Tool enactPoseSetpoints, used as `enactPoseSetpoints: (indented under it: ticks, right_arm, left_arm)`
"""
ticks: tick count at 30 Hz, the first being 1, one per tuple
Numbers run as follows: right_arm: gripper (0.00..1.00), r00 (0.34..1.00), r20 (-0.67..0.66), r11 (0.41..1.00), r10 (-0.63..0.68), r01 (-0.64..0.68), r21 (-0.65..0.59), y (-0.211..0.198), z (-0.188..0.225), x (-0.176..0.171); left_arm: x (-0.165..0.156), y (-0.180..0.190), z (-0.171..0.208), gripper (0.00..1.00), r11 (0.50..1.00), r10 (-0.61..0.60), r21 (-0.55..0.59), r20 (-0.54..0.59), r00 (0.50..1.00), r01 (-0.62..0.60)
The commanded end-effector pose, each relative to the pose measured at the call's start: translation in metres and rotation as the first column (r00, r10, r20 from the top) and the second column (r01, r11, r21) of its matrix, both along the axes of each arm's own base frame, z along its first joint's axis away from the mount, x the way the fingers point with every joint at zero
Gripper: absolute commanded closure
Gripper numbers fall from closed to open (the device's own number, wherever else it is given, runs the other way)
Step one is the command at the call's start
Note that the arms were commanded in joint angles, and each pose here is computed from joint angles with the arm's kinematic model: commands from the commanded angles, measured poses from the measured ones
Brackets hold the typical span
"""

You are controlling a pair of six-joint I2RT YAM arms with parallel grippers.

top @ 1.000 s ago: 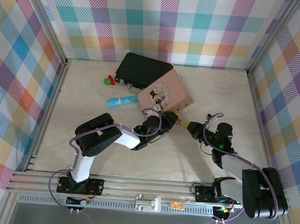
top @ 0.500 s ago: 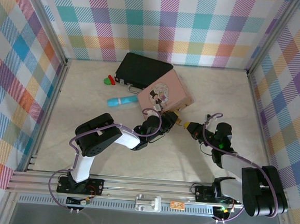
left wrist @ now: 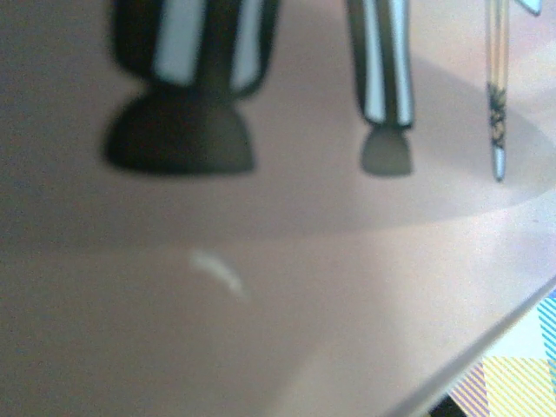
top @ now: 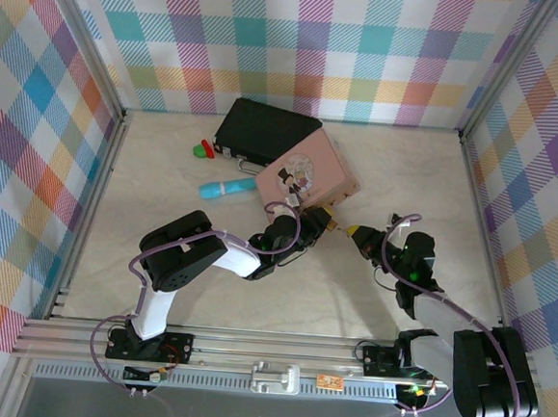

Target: Unlock a padlock with a key

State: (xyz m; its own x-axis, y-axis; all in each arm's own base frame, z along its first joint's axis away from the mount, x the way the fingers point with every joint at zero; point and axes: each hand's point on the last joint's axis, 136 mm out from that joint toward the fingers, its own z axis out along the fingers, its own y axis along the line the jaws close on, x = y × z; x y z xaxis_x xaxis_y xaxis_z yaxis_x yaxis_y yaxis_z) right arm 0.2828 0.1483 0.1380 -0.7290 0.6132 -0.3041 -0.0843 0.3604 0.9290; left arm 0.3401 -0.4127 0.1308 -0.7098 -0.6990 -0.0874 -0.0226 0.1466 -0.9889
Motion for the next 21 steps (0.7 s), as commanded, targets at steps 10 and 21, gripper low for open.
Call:
enactPoseSetpoints:
  ticks: [10, 21]
  right_arm:
    - [1.0, 1.0, 0.019, 0.999, 0.001, -0.001, 0.032, 0.007, 0.008, 0.005]
    - [1.0, 0.999, 0.041, 0.999, 0.004, -0.006, 0.054, 0.01, 0.016, 0.007]
  left_arm:
    - [-0.007, -0.005, -0.017, 1.0, 0.999, -0.016, -0.037, -0.099, 0.995, 0.013]
    - [-0.008, -0.005, -0.018, 1.0, 0.999, -0.014, -0.036, -0.1, 0.995, 0.01]
